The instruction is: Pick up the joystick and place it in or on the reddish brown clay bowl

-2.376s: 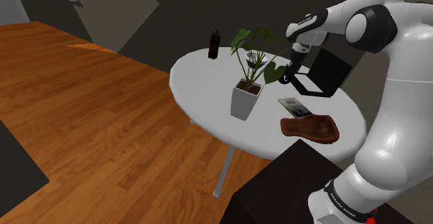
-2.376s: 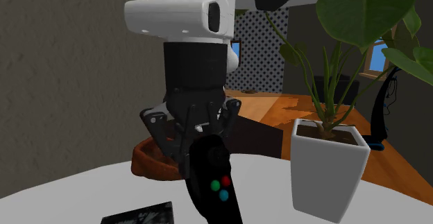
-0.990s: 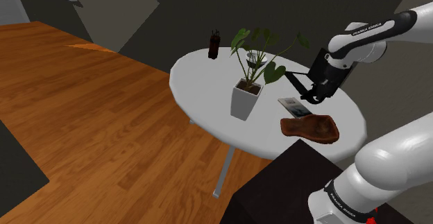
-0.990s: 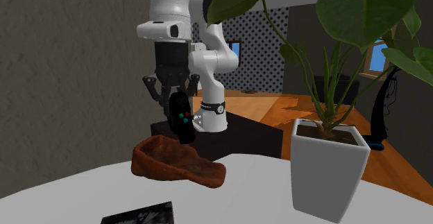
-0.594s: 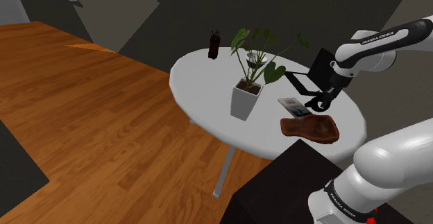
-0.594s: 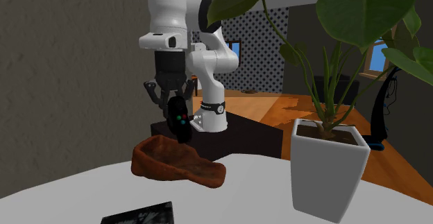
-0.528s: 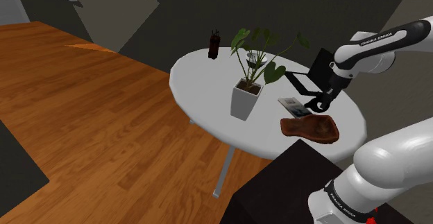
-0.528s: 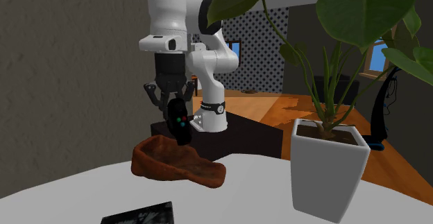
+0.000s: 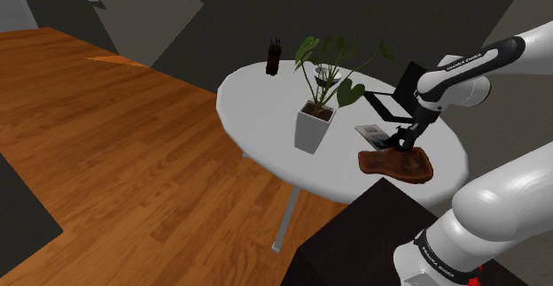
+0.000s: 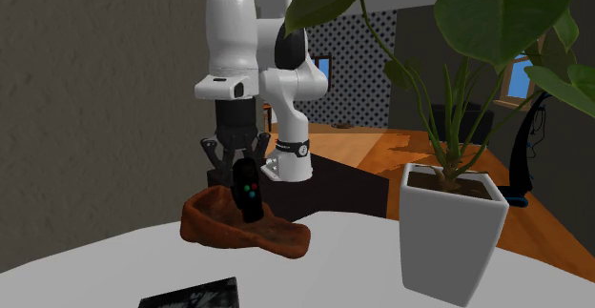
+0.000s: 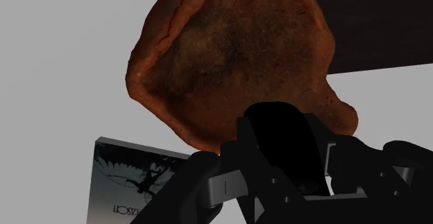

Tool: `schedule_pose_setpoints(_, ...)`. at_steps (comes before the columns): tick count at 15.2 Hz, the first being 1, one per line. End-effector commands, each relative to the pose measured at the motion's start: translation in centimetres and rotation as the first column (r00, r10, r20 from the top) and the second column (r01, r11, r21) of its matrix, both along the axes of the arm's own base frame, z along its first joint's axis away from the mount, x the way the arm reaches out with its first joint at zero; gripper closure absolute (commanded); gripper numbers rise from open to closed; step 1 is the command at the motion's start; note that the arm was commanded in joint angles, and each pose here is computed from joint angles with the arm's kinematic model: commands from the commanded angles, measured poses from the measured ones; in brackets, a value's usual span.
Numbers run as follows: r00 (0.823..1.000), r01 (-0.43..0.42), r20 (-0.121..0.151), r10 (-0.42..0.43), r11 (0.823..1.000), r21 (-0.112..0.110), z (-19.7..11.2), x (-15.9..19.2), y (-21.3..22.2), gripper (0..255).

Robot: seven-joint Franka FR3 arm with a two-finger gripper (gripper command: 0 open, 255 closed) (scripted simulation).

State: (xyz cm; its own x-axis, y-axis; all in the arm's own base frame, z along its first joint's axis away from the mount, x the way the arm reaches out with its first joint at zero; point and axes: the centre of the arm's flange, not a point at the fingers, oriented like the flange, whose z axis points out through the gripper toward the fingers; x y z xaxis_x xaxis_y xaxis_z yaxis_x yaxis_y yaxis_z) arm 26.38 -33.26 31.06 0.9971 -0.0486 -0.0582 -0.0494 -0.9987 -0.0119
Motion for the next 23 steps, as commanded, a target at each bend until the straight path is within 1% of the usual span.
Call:
schedule_pose_setpoints(1,1.0,0.0,0.001,0.0,1.0,-0.001,-0.7,-0.1,-0.1,255)
schedule_pose_setpoints(8,1.0,0.0,0.001,0.0,1.0,-0.001,-0.7,-0.1,-0.1,255)
schedule_pose_setpoints(9,1.0,0.0,0.001,0.0,1.0,-0.001,-0.7,-0.1,-0.1,0)
schedule_pose_setpoints(14,1.0,0.0,0.001,0.0,1.0,-0.001,-0.7,-0.1,-0.1,0)
schedule_pose_setpoints(18,1.0,0.0,0.001,0.0,1.0,-0.001,4.3,0.2,-0.2,0)
schedule_pose_setpoints(23,1.0,0.0,0.001,0.0,1.0,-0.001,4.3,0.2,-0.2,0)
